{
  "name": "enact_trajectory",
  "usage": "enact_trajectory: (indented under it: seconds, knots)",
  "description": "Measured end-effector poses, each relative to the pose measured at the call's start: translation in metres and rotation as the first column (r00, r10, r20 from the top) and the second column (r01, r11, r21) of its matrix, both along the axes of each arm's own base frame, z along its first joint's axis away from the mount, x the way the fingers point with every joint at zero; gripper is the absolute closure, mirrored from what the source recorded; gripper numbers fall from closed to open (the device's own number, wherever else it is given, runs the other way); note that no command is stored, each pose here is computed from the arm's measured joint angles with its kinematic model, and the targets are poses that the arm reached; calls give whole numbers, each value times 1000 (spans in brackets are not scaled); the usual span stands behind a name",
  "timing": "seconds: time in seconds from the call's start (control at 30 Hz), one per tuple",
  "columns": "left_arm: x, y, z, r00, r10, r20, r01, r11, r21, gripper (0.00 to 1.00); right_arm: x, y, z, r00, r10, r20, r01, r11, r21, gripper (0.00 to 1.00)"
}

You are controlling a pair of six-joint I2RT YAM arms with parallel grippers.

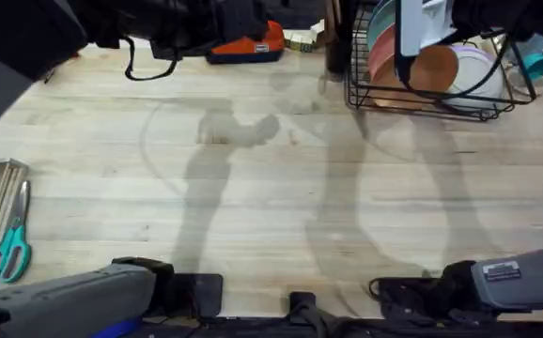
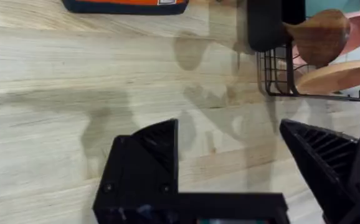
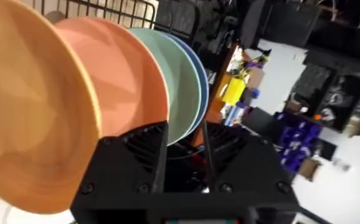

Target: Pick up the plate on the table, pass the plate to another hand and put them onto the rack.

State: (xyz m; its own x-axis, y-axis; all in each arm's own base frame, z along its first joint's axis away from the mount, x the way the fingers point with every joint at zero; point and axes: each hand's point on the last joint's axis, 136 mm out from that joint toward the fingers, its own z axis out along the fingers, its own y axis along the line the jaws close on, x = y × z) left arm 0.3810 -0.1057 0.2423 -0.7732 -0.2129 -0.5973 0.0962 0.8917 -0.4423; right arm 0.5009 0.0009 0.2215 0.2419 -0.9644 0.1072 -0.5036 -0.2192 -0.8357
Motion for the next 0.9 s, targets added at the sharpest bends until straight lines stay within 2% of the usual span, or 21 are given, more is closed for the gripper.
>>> enact_trajectory:
  seconds: [0.07, 0.1, 0.2, 0.23, 0.5, 0.7, 0.9]
  knots:
    - [0, 0, 0, 1000, 0, 0, 0, 1000, 0, 6, -5, 0, 2, 1000, -15, -16, 15, 1000, 23, 595]
    - [0, 0, 0, 1000, 0, 0, 0, 1000, 0, 6, -7, 0, 6, 1000, -25, -16, 26, 999, 39, 493]
    - [0, 0, 0, 1000, 0, 0, 0, 1000, 0, 6, -12, 1, 24, 999, -53, -2, 53, 995, 89, 66]
    - [0, 0, 0, 1000, 0, 0, 0, 1000, 0, 6, -15, 2, 28, 998, -64, -5, 64, 992, 106, 24]
    - [0, 0, 0, 1000, 0, 0, 0, 1000, 0, 6, -20, 1, 27, 979, -184, -82, 200, 935, 293, 6]
    - [0, 0, 0, 1000, 0, 0, 0, 1000, 0, 6, -21, -4, 31, 959, -262, -106, 283, 887, 366, 6]
    - [0, 0, 0, 1000, 0, 0, 0, 1000, 0, 7, -28, -8, 53, 932, -344, -111, 354, 809, 469, 6]
